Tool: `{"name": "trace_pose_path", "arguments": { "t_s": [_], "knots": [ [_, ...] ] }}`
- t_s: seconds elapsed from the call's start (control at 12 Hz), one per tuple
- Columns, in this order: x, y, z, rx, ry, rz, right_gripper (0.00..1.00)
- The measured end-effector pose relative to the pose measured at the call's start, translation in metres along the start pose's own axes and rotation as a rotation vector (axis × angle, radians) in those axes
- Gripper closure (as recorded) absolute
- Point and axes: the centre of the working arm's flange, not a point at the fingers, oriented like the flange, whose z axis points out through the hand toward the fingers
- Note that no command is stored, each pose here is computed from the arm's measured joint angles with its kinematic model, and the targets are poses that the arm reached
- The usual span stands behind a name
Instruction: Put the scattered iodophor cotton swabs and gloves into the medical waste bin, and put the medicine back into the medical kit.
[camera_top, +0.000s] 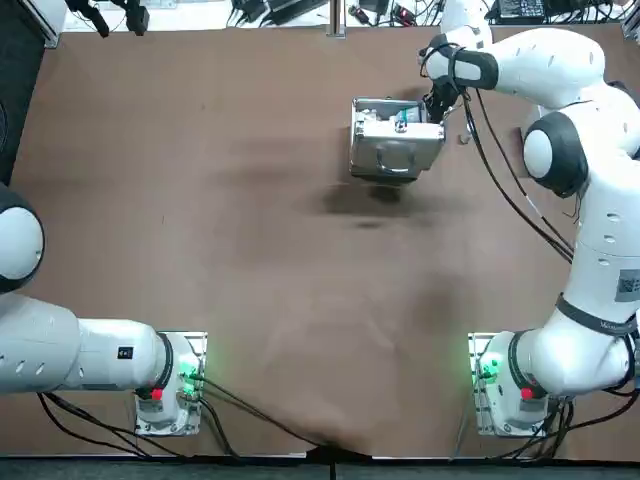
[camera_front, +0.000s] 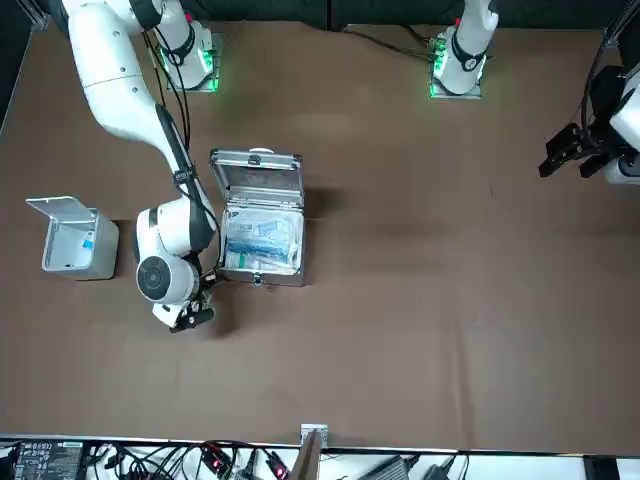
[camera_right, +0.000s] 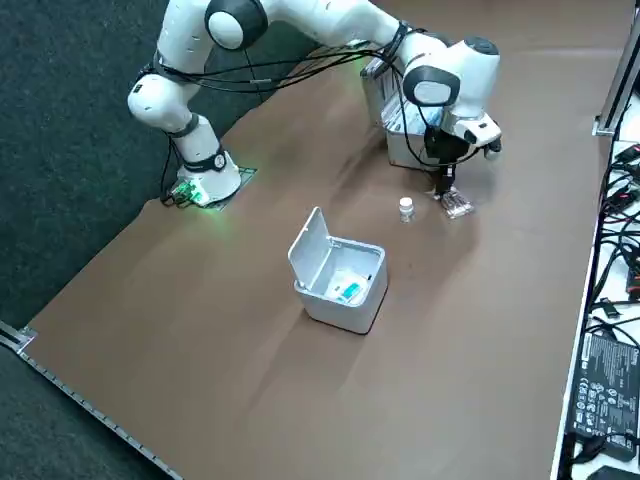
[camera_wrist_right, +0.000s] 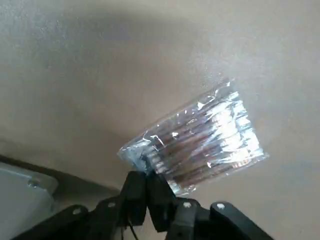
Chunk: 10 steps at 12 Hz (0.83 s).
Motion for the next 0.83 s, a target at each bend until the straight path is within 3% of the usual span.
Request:
{"name": "trace_pose_path", "arguments": {
  "t_s": [0.83],
  "knots": [
    [0.003,0.006,-0.065,-0.005,0.087,0.011,0.95]
  ]
}}
